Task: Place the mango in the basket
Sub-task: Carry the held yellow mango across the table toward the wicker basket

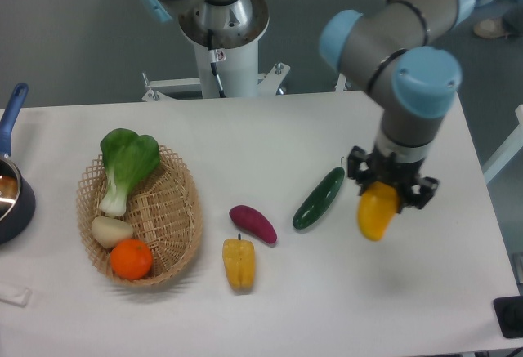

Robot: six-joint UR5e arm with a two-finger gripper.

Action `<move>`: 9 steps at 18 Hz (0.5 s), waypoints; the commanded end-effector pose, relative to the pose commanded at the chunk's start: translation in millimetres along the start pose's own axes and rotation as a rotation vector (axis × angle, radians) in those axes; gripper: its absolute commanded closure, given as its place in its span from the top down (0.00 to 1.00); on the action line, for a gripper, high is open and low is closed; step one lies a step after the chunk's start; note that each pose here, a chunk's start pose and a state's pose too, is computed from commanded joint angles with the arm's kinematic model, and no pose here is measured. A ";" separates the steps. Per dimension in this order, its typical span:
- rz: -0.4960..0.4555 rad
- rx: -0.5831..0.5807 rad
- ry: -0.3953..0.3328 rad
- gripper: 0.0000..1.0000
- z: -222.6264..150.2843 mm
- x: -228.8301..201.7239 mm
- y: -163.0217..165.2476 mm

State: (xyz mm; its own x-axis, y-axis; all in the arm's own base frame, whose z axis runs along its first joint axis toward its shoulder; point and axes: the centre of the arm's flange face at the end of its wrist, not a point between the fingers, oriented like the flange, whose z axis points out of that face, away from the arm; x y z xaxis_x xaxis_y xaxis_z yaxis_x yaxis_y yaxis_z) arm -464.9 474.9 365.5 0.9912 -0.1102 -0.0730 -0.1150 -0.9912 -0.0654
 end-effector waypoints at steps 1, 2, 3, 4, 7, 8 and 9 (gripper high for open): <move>0.001 0.001 0.001 0.33 0.0 8.5 -10.2; 0.009 0.001 0.005 0.34 1.5 16.4 -18.3; 0.016 0.001 0.009 0.34 3.2 25.2 -25.9; 0.022 0.000 0.013 0.34 4.5 33.8 -32.3; 0.057 0.000 0.023 0.34 7.9 61.7 -57.8; 0.069 -0.002 0.026 0.34 8.6 72.4 -67.0; 0.088 -0.003 0.031 0.34 11.2 84.1 -75.6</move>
State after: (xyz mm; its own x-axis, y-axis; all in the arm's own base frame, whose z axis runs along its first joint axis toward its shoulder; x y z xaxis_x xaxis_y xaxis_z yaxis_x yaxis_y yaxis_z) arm -373.6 541.4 353.2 0.9789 -0.1987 -0.0477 -0.2012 -0.9779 -0.0568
